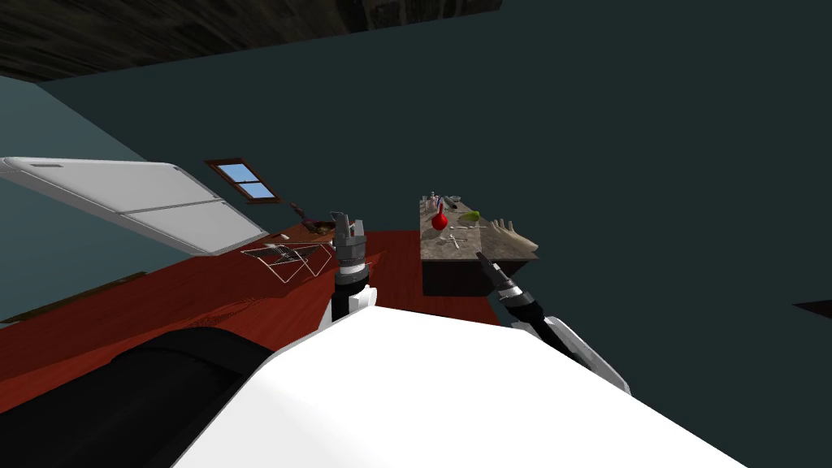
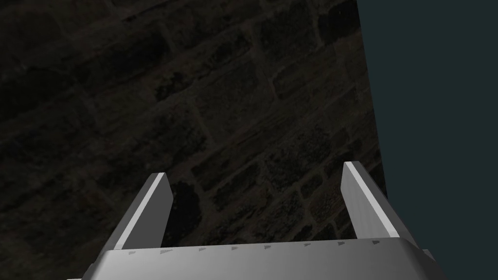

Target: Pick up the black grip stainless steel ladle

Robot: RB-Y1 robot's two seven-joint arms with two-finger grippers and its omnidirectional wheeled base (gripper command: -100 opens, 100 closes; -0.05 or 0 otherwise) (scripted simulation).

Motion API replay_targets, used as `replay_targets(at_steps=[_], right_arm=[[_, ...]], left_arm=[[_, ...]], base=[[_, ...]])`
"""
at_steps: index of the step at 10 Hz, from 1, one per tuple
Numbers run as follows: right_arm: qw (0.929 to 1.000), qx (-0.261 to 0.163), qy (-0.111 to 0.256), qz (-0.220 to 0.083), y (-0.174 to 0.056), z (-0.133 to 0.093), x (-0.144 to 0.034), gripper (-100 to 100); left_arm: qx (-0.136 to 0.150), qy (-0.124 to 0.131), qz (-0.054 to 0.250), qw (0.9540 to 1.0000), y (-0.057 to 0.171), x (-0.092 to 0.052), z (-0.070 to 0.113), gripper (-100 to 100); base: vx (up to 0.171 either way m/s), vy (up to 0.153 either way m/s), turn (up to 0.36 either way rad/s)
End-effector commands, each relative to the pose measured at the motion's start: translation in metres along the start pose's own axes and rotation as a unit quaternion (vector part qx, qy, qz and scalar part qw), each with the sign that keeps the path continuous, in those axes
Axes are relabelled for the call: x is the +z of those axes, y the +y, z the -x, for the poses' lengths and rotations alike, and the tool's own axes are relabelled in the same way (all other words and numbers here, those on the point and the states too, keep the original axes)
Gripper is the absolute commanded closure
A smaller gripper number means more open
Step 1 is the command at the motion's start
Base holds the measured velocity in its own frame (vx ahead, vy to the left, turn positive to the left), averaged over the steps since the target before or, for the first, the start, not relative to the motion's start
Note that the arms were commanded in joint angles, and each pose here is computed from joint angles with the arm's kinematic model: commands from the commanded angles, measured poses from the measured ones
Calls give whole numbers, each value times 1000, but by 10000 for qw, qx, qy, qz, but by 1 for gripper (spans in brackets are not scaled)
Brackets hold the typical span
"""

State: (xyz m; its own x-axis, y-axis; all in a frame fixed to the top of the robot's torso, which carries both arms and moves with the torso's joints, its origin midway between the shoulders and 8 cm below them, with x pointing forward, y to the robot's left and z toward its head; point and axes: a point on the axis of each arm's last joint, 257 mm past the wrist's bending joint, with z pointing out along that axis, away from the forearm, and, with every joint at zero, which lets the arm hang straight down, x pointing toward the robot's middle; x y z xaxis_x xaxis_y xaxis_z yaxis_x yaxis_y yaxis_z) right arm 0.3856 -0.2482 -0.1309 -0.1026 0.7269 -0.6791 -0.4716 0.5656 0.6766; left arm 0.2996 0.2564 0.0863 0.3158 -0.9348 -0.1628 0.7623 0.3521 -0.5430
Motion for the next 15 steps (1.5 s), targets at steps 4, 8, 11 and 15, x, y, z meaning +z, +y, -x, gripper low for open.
replay_targets(at_steps=[4, 8, 11, 15], right_arm=[[9947, -603, 788, -263, -41, -20, -22, -100], [9805, -1198, 1483, -475, -75, -29, -46, -100], [9659, -1615, 1939, -573, -95, -26, -62, -100], [9349, -2267, 2620, -776, -131, -20, -93, -100]], left_arm=[[0, 0, 0, 10000, 0, 0, 0, 0], [1, 0, 0, 10000, 0, 0, 0, 0], [0, 0, 0, 10000, 0, 0, 0, 0], [1, 0, 0, 10000, 0, 0, 0, 0]], base=[[-45, 104, 34], [-21, 108, 53], [0, 102, 63], [3, 96, 75]])
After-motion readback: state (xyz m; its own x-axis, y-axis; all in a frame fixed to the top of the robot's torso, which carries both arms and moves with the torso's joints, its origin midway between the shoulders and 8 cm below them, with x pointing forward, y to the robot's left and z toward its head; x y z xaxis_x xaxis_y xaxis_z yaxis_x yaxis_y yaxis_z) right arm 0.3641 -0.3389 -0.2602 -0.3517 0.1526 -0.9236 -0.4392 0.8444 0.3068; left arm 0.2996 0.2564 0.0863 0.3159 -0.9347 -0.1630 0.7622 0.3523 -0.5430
